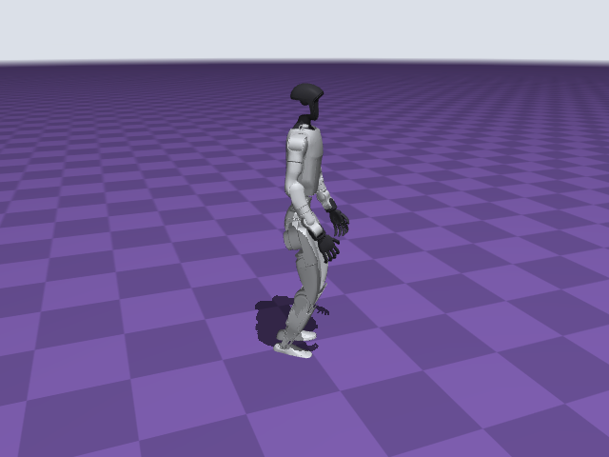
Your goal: Dance
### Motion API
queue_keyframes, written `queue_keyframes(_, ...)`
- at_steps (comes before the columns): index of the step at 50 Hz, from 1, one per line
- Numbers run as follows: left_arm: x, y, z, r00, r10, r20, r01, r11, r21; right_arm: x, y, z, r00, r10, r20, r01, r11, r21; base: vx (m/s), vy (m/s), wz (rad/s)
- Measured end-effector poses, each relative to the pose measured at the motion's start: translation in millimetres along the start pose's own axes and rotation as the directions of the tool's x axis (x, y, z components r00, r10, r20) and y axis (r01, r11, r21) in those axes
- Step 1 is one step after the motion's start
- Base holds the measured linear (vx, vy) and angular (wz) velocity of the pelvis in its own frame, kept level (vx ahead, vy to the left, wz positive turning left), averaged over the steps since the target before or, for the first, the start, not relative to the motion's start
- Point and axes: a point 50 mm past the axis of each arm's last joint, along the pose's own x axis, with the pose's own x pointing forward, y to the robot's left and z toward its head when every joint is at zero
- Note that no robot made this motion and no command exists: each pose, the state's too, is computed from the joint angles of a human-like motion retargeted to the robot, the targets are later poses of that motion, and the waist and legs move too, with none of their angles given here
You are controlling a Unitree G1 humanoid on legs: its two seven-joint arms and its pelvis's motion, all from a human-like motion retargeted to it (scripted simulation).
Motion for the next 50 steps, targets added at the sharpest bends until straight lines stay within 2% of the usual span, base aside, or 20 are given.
queue_keyframes(26, -2.2, 2.3, 1.9, 0.999, -0.020, 0.025, 0.020, 1.000, -0.002, -1.6, -0.8, 5.3, 0.998, 0.051, 0.023, -0.050, 0.997, -0.053, 0.00, 0.00, 0.00)
queue_keyframes(35, -1.3, -3.0, -4.7, 0.999, -0.051, -0.017, 0.051, 0.999, -0.020, -1.4, -8.2, 11.0, 0.998, 0.024, 0.050, -0.022, 0.999, -0.035, 0.01, 0.00, 0.00)
queue_keyframes(39, -2.7, -16.6, -12.6, 0.993, -0.114, -0.036, 0.112, 0.991, -0.072, -7.7, -34.6, 28.5, 0.987, -0.067, 0.144, 0.073, 0.997, -0.035, 0.00, 0.02, 0.15)
queue_keyframes(42, -4.3, -25.1, -7.8, 0.988, -0.155, 0.018, 0.156, 0.983, -0.098, -20.8, -55.4, 39.5, 0.961, -0.155, 0.231, 0.166, 0.986, -0.029, -0.01, 0.01, 0.06)
queue_keyframes(46, -9.7, -20.6, 24.3, 0.965, -0.145, 0.218, 0.171, 0.979, -0.106, -56.9, -97.2, 66.8, 0.843, -0.347, 0.411, 0.380, 0.925, 0.003, -0.01, 0.01, 0.10)
queue_keyframes(50, -29.3, 2.9, 79.5, 0.860, -0.035, 0.508, 0.104, 0.989, -0.106, -107.3, -131.5, 105.1, 0.598, -0.522, 0.608, 0.616, 0.785, 0.069, 0.00, 0.00, 0.00)
